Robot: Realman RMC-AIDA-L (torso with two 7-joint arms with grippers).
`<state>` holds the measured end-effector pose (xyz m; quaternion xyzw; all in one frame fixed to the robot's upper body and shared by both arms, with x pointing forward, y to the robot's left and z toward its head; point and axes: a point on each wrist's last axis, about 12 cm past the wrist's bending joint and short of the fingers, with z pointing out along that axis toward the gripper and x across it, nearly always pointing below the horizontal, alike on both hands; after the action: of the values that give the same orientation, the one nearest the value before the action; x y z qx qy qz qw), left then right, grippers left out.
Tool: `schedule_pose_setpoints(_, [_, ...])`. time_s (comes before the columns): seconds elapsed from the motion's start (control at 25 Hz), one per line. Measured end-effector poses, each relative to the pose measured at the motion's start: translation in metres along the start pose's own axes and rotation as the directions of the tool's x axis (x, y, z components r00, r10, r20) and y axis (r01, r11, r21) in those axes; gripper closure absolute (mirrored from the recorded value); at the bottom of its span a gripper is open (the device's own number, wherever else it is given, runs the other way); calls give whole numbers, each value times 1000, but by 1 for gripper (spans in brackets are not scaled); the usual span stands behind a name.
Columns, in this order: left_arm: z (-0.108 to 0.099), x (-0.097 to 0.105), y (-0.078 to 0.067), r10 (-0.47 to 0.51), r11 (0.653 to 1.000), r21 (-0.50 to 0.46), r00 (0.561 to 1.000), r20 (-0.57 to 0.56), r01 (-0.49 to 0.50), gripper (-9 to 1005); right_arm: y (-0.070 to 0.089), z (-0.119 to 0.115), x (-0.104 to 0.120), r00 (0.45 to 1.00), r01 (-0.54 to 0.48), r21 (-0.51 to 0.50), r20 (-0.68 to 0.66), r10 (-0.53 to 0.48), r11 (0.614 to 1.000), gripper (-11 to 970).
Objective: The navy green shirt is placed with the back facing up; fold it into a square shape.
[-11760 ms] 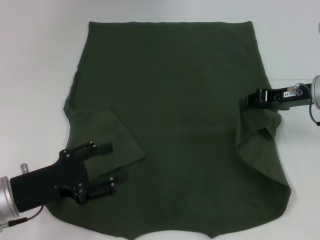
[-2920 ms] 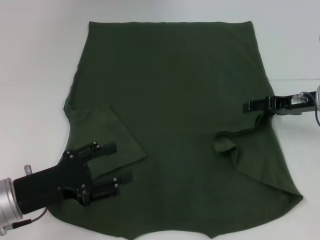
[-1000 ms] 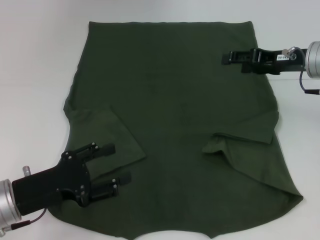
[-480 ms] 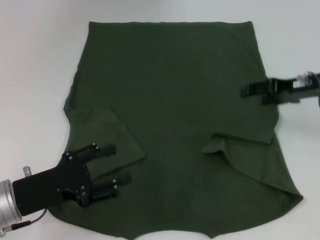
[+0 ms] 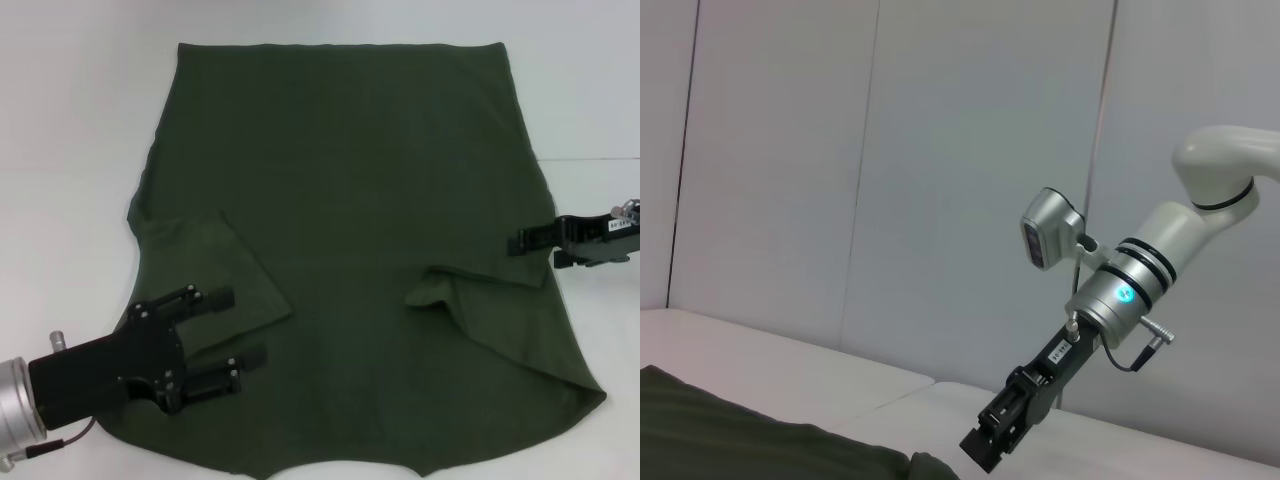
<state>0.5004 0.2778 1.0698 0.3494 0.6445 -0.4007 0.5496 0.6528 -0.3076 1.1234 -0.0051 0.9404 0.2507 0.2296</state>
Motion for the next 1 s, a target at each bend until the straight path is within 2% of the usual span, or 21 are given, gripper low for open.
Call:
schedule_pose_setpoints(0.32, [0, 0, 0, 0, 1000, -2, 1000, -1, 0, 191, -4, 4, 6, 1000, -4, 18, -6, 4, 1000, 97])
schedule_pose_setpoints(1.0, [-1, 1, -1, -4, 1000, -4, 1000, -1, 4, 192, 2, 28, 17, 999, 19, 56, 40, -22, 998, 98])
